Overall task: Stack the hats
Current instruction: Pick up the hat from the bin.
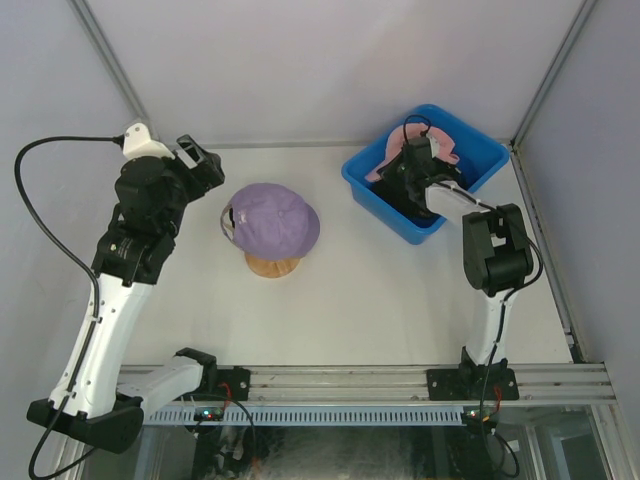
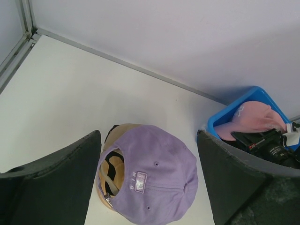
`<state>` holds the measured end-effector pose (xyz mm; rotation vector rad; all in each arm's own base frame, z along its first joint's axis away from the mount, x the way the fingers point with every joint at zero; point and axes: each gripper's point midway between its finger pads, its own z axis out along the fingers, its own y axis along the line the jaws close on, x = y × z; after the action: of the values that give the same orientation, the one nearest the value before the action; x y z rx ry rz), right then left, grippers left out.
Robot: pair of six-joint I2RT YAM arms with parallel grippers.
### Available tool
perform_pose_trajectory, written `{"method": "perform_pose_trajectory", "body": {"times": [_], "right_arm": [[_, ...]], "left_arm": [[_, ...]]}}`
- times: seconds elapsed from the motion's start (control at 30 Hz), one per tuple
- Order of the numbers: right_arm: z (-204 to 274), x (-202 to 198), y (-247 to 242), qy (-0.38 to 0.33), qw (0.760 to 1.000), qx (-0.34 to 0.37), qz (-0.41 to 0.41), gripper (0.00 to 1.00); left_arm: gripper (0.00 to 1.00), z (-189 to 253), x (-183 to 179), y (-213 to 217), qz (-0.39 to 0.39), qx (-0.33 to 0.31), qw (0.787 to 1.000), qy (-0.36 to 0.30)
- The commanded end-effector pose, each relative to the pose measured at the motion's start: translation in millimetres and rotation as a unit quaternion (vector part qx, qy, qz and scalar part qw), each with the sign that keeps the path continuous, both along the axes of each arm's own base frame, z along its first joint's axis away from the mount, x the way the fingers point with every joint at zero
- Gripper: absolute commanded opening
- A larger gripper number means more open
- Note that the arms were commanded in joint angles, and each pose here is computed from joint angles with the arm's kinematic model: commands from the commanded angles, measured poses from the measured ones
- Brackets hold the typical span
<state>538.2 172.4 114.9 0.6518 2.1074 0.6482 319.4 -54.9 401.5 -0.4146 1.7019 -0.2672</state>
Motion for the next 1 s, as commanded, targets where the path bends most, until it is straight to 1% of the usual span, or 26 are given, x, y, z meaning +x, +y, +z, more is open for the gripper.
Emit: {"method": "perform_pose_trajectory", "body": {"times": [0.0,0.3,0.5,0.8,0.9,0.97], "right_arm": [[43.6,7.7,-1.9,-0.05,0.999,-0.001,0.004,0.0],[88.9,-6.8,-5.2,-0.09,0.996,-0.017,0.021,0.0],[128.1,-14.4,-7.5,-0.132,0.991,-0.008,0.034,0.0],[189.1,-34.4,-7.4,-0.189,0.979,0.034,0.072,0.0],[218.8,-51.1,1.7,-0.217,0.967,0.067,0.112,0.0],[242.7,-68.2,12.5,-0.237,0.955,0.097,0.153,0.0]], "left_arm": [[0.86,8.1,-0.5,-4.5,-0.012,-0.004,1.0,-0.02],[0.86,9.2,-1.7,-5.9,-0.015,-0.009,1.0,-0.024],[0.86,15.0,-1.2,-9.6,-0.024,-0.01,0.999,-0.029],[0.86,23.0,-5.2,-18.6,-0.051,-0.019,0.998,-0.033],[0.86,27.1,-7.3,-25.9,-0.072,-0.024,0.996,-0.035],[0.87,31.0,-9.0,-32.1,-0.089,-0.028,0.995,-0.037]]}}
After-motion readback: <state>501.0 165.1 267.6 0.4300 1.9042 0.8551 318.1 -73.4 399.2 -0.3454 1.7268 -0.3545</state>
